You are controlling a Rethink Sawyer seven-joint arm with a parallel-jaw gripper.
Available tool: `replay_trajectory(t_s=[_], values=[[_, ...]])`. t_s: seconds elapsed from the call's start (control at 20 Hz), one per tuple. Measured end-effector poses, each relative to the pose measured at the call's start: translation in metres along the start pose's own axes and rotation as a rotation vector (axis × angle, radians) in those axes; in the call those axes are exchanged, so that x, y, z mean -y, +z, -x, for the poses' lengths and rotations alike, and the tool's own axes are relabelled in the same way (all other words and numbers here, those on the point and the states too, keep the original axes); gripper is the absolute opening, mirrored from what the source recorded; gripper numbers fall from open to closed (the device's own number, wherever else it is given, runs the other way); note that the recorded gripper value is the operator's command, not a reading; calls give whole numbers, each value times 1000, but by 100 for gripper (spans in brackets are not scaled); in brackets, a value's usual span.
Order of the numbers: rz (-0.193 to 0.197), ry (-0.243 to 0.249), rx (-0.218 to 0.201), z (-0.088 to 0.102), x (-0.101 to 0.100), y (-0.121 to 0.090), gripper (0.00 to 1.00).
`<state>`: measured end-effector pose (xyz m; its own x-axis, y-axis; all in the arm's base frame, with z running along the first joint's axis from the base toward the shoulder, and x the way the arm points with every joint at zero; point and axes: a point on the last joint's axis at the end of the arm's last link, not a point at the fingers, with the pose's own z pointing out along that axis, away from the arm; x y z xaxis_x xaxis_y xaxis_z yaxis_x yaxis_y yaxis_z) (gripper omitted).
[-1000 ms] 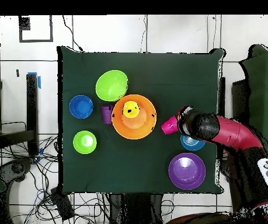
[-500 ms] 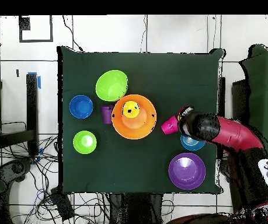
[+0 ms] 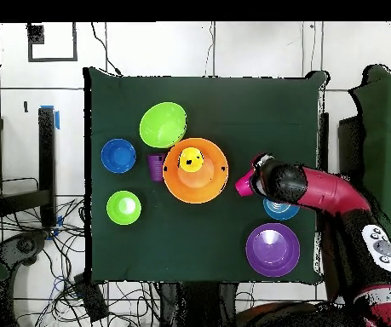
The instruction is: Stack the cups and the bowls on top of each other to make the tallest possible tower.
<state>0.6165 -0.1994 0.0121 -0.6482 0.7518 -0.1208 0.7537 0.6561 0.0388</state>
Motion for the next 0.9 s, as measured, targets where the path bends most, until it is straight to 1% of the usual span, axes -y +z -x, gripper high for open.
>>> replay_trajectory(t_s=[0.25, 0.35, 0.6, 0.8, 0.9], values=[[10, -12, -1, -8, -7, 8, 100], [13, -13, 3, -9, -8, 9, 100], [15, -11, 8, -7, -7, 7, 100], [15, -2, 13, -2, -3, 4, 100], [15, 11, 20, 4, 4, -1, 100]])
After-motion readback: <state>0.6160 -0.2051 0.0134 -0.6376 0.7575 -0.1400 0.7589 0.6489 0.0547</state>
